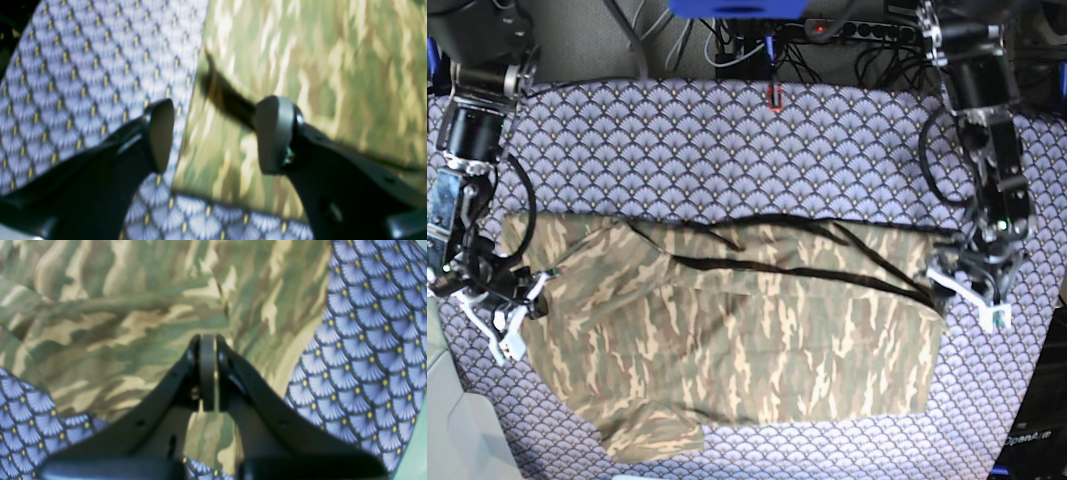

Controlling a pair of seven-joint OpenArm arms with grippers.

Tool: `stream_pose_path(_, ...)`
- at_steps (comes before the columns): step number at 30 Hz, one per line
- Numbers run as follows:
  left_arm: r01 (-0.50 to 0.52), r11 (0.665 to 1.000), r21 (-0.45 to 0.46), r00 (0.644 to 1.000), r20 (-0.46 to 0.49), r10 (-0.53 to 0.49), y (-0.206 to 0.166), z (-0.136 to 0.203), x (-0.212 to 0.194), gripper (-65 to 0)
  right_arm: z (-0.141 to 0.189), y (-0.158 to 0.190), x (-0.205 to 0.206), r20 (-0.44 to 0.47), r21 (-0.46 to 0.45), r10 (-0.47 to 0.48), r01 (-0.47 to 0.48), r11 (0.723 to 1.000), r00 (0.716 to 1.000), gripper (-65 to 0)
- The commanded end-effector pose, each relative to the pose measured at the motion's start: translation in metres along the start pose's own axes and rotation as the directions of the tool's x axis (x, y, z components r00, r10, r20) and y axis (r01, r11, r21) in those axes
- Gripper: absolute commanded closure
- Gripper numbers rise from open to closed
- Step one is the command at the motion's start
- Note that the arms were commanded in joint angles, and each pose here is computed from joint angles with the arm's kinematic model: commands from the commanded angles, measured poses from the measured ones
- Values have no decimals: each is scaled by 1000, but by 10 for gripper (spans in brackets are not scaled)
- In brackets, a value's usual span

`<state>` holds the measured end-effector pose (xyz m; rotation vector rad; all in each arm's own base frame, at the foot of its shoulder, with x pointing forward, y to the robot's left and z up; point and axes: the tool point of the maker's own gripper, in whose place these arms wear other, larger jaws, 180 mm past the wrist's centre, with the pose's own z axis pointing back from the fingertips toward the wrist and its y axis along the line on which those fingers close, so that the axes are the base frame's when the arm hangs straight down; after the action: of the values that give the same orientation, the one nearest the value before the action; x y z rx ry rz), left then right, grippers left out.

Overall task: Fold the T-shirt properly
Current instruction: 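Lay the held shoulder edge down over the shirt body with both grippers, then drag the folded edge back toward the robot with both grippers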

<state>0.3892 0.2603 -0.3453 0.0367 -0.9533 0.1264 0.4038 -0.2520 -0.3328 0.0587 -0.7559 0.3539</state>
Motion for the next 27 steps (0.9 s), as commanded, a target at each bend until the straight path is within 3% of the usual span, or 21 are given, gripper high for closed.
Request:
stream_pose_path(1,12,1000,-5,995,101,-11,-1,10,32,-378,8,-7,17,55,-10,14,-13,1000,998,-46)
stream_pose_path(6,12,1000,6,999,41,-12,1,34,-18,-382,8,-8,-12,0,-13,2,-2,1000,1000,-177)
stream_pose_path(10,-31,999,42,999,42,29,16,39,-45,-384,13,-16,-32,-15,-31,-47,47,998,999,-231)
stream_pose_path(18,-95,990,107,995,3,95,47,32,-74,-385,28,-40,-60,-29,-88,-124,121,989,992,-269)
stream_pose_path(27,-116,988,104,992,61,110,48,24,-44,-385,25,-43,-88,-45,-87,-180,176,981,983,-274)
